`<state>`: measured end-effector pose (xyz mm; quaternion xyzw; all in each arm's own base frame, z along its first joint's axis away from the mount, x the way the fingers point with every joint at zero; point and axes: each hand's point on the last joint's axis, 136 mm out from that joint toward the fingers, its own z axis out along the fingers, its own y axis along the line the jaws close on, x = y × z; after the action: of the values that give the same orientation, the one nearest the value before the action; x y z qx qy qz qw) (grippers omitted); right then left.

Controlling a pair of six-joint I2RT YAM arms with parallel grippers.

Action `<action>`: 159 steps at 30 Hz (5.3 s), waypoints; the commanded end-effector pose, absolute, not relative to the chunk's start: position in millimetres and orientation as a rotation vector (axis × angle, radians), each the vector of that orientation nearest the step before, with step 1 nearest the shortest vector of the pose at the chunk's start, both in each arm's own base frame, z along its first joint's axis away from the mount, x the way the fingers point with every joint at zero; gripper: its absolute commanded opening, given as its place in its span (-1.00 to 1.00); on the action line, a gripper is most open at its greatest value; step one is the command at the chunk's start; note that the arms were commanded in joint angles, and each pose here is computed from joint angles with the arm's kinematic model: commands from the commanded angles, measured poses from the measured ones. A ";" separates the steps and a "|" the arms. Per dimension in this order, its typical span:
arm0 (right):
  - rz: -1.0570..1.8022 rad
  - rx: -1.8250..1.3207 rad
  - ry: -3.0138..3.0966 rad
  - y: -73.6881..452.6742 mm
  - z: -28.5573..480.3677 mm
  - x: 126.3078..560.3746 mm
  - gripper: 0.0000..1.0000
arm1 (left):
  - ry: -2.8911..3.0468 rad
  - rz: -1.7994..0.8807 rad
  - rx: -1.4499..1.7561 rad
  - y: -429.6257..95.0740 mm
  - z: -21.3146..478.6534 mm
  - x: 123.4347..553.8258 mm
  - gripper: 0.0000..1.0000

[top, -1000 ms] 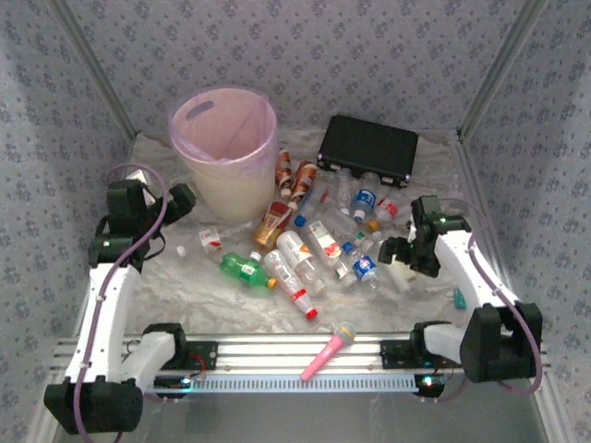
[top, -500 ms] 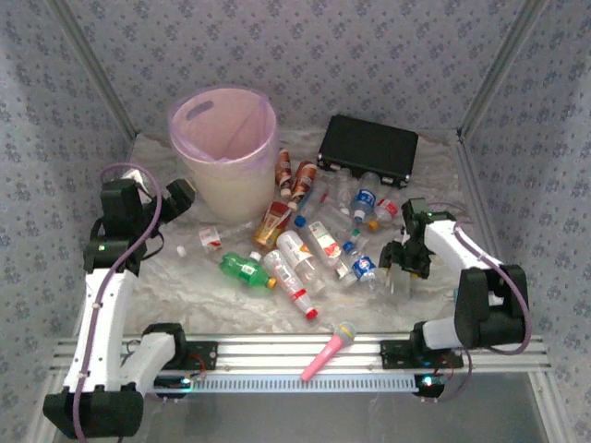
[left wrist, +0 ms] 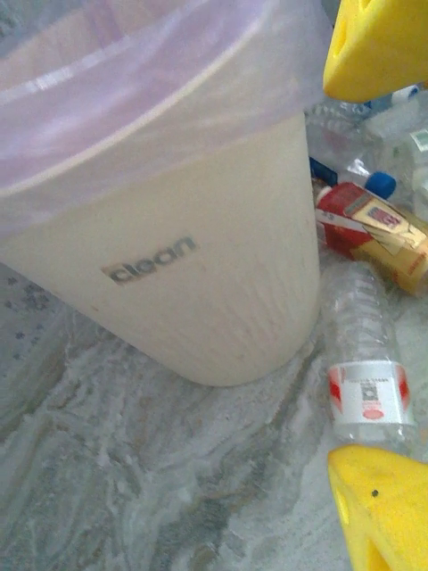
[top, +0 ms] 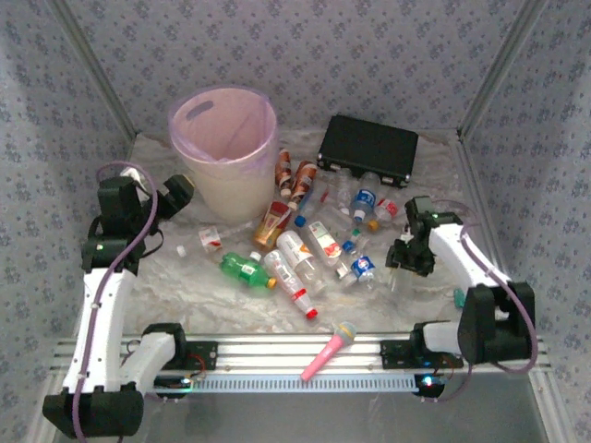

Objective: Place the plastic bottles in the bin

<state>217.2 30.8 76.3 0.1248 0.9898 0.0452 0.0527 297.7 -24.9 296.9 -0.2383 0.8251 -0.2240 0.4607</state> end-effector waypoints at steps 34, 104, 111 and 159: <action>0.925 -0.857 1.982 332.8 316.2 249.1 -0.16 | 2.054 -1.292 0.197 -273.1 363.5 258.9 0.59; 0.565 0.031 2.489 100.4 219.5 237.4 0.99 | 2.068 -0.408 0.060 -122.4 413.6 500.4 -1.00; 0.566 0.103 2.504 87.2 209.4 238.1 0.98 | 2.257 -0.281 0.233 -154.3 338.1 508.4 -1.00; 0.231 -0.042 2.966 103.3 87.8 197.7 0.73 | 2.145 -0.166 0.268 -140.2 401.0 493.7 0.95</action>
<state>191.4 101.7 95.1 -0.0155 0.9926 0.0928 0.0773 516.6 -156.8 361.1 0.1082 0.8862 -0.0869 0.4420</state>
